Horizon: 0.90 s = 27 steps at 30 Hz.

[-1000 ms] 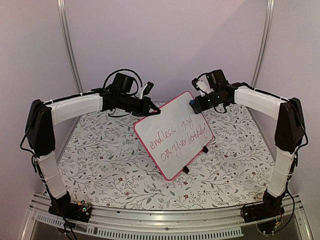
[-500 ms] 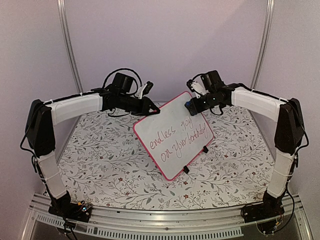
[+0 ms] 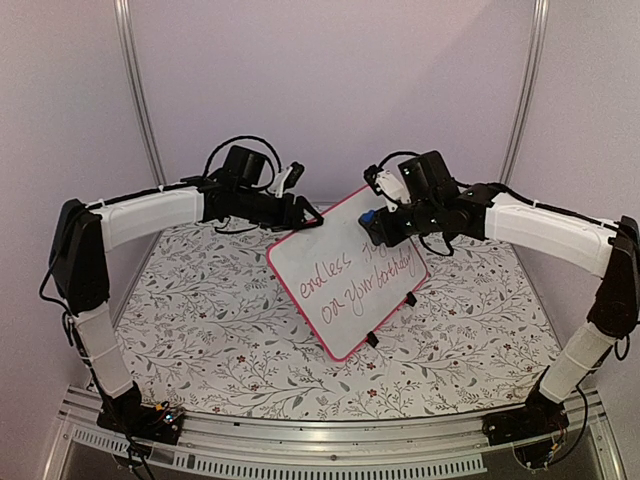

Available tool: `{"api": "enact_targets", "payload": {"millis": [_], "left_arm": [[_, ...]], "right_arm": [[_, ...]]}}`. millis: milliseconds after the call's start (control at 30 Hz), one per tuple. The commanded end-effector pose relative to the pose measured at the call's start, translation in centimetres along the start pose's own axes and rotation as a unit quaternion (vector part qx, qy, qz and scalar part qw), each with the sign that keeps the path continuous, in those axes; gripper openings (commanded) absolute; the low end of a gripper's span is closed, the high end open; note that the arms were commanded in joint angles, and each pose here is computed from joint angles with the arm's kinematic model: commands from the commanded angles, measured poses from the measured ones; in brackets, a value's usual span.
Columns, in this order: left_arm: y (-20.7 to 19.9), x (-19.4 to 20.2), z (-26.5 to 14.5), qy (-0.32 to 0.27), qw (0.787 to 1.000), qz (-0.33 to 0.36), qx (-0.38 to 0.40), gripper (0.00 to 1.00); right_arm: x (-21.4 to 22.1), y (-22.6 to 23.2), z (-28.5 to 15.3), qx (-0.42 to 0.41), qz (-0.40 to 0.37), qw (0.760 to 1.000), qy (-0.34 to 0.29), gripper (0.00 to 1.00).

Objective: Erase the whiteboard
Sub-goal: Erase the whiteboard at the center of the board.

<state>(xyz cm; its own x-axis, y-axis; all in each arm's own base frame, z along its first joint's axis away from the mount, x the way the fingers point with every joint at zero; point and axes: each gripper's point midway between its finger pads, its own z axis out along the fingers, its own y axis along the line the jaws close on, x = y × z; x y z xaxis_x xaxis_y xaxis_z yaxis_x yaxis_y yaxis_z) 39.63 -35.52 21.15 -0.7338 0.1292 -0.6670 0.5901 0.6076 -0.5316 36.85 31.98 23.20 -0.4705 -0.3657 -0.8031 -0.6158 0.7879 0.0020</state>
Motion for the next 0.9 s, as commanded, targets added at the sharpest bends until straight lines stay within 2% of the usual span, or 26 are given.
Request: {"api": "enact_targets", "payload": {"millis": [0, 67, 133, 267, 400, 667, 867], "left_arm": [[-1.5, -2.2, -2.8, -0.035, 0.999, 0.023, -0.007, 0.72], [-1.9, -2.7, -3.6, -0.04, 0.999, 0.026, -0.018, 0.8], [-2.4, -3.0, -4.5, -0.039, 0.999, 0.022, -0.023, 0.84], [-2.9, -1.8, -6.5, -0.033, 0.999, 0.017, -0.03, 0.87], [-2.9, 1.1, -8.4, -0.03, 0.999, 0.024, -0.034, 0.9], [-1.8, 5.9, -8.1, -0.004, 0.999, 0.04, -0.021, 0.9], [-1.1, 6.8, -7.2, 0.001, 0.999, 0.036, -0.011, 0.85]], "right_arm": [[1.0, 2.9, -0.5, -0.001, -0.004, 1.0, -0.007, 0.0], [1.2, 3.8, -0.7, -0.008, -0.004, 1.0, -0.012, 0.0], [1.2, 4.9, -1.0, -0.02, -0.002, 1.0, -0.02, 0.0], [1.4, 6.5, -1.2, -0.031, -0.005, 0.999, -0.025, 0.0], [1.5, 8.2, -0.9, -0.028, -0.014, 0.999, -0.027, 0.0], [1.4, 11.0, -0.9, -0.022, -0.027, 0.998, -0.042, 0.0], [1.9, 12.8, -0.7, -0.009, -0.04, 0.998, -0.045, 0.0]]}}
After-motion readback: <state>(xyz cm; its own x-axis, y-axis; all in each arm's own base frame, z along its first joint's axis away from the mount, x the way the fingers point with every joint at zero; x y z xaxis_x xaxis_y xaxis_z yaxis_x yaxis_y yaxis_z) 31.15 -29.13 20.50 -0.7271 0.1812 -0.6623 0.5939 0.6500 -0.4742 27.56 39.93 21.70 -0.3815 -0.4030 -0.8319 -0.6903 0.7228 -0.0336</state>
